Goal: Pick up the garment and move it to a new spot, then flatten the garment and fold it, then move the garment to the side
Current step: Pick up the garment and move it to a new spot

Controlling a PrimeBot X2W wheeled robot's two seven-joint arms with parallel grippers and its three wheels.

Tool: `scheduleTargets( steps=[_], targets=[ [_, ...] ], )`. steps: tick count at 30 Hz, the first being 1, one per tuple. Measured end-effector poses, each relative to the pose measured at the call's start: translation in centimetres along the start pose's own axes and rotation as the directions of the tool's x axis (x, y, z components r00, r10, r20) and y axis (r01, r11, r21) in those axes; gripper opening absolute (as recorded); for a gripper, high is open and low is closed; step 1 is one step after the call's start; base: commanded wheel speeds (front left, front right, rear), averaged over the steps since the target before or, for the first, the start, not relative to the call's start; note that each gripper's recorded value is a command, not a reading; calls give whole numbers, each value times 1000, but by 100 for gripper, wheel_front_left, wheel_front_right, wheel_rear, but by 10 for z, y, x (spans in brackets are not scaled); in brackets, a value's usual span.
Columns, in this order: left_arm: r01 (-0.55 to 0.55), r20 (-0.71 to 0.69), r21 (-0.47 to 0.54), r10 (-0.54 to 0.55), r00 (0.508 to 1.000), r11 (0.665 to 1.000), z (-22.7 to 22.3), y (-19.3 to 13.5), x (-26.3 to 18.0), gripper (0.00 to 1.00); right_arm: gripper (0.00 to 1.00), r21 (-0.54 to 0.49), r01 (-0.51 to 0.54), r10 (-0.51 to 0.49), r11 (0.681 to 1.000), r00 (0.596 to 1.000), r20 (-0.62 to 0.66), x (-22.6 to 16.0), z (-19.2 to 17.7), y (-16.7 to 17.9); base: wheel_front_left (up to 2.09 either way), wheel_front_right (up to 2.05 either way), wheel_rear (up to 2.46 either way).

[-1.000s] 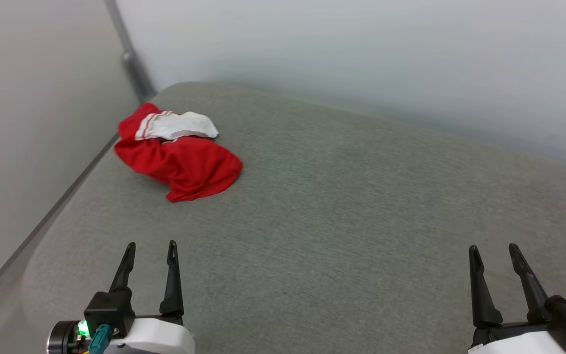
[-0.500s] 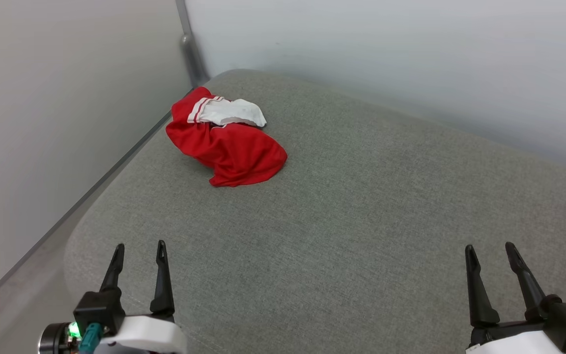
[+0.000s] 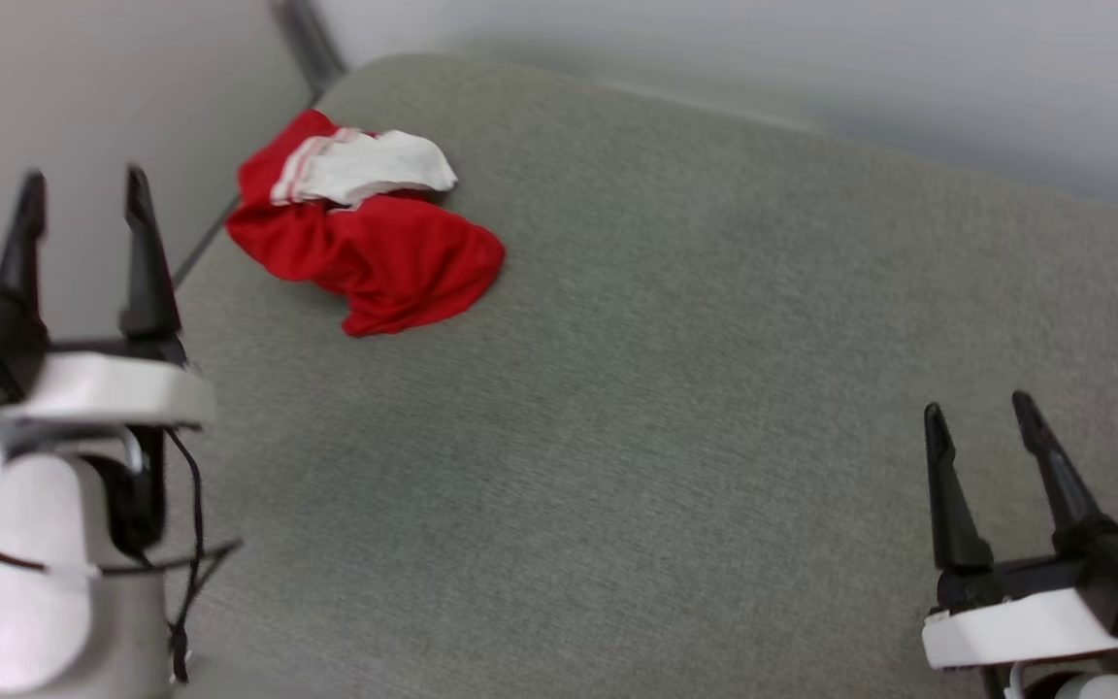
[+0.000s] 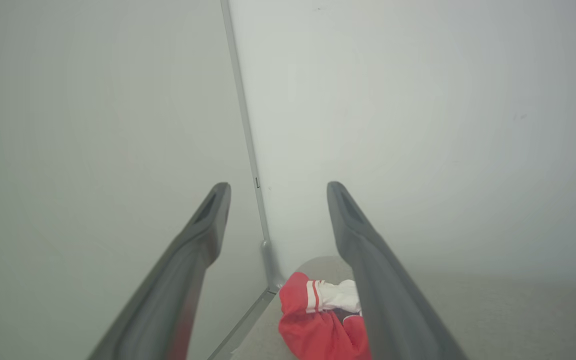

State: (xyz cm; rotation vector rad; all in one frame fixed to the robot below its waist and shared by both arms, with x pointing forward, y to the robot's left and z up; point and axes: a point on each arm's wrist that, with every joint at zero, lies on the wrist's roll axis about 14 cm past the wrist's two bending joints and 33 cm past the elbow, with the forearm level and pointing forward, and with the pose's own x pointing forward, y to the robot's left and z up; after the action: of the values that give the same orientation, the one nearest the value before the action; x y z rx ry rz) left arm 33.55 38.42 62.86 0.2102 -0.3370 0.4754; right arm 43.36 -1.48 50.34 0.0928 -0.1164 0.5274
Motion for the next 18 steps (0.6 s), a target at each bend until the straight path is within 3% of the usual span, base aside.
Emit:
scheduleTargets(
  steps=[5, 12, 18],
  targets=[
    [58, -5, 56, -58, 998, 997, -9, -12, 52, 100, 100, -11, 59, -59, 998, 998, -9, 5, -12, -25, 0, 0, 0],
    [186, -175, 135, -161, 971, 973, -63, -40, 102, 100, 100, -32, 142, -144, 989, 989, -45, 1, -33, -60, 0, 0, 0],
    [328, -477, 43, -269, 836, 944, -124, -81, 109, 100, 100, -42, 186, -188, 982, 980, -58, -1, -43, -79, 0, 0, 0]
  ],
)
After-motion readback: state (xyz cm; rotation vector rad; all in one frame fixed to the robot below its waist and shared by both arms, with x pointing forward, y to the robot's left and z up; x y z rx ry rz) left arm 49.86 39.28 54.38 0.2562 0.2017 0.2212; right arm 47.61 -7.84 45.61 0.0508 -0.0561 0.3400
